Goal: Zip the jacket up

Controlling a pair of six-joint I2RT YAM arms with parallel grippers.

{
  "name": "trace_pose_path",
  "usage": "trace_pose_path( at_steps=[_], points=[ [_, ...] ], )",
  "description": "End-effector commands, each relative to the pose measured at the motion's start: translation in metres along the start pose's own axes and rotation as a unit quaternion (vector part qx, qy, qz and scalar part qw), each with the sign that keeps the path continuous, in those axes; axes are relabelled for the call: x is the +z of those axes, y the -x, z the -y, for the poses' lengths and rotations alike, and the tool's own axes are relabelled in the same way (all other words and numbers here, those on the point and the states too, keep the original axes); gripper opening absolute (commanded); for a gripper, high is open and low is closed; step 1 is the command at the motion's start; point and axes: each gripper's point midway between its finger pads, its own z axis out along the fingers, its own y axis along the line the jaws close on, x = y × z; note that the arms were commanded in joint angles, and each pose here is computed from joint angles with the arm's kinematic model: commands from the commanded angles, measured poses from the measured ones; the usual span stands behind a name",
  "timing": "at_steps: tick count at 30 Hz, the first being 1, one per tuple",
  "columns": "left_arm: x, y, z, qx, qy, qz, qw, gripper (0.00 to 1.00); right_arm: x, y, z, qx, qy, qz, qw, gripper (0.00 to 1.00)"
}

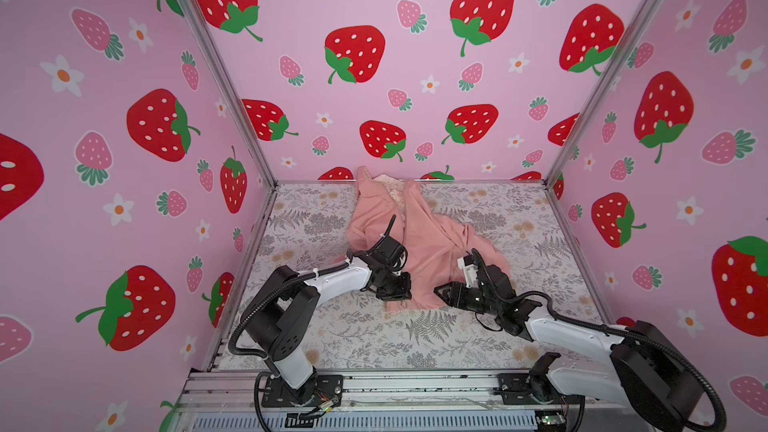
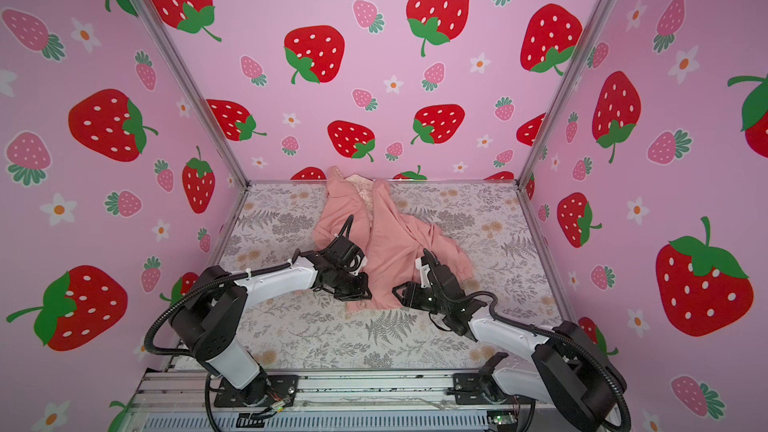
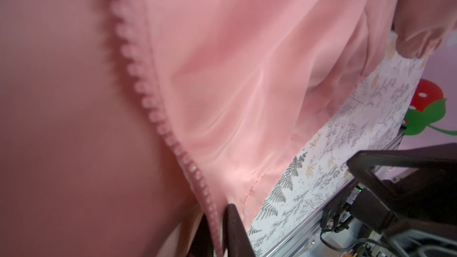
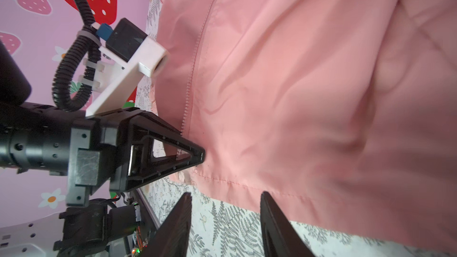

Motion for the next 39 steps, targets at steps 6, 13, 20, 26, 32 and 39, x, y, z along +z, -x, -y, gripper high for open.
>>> trace_pose_path(
  at_steps=[6,13,20,26,32,39],
  points=[
    [-0.023,0.031,0.071,0.017,-0.143,0.047,0.988,0.00,-0.022,0.013,-0.052,0.058,0.139,0.042,0.988,0.63],
    [-0.033,0.053,0.106,0.004,-0.235,0.083,0.969,0.00,-0.042,0.024,-0.074,0.086,0.190,0.083,0.975,0.61],
    [-0.054,0.065,0.135,0.005,-0.282,0.097,0.955,0.00,-0.049,0.029,-0.088,0.086,0.212,0.095,0.969,0.61],
    [-0.063,0.060,0.146,0.001,-0.307,0.085,0.948,0.00,-0.043,0.027,-0.086,0.079,0.216,0.091,0.969,0.52],
    [-0.071,0.052,0.151,0.003,-0.325,0.073,0.943,0.00,-0.036,0.030,-0.088,0.061,0.212,0.092,0.971,0.47],
    [-0.078,0.043,0.148,0.003,-0.325,0.072,0.943,0.00,-0.030,0.040,-0.073,0.053,0.184,0.106,0.976,0.36]
  ],
)
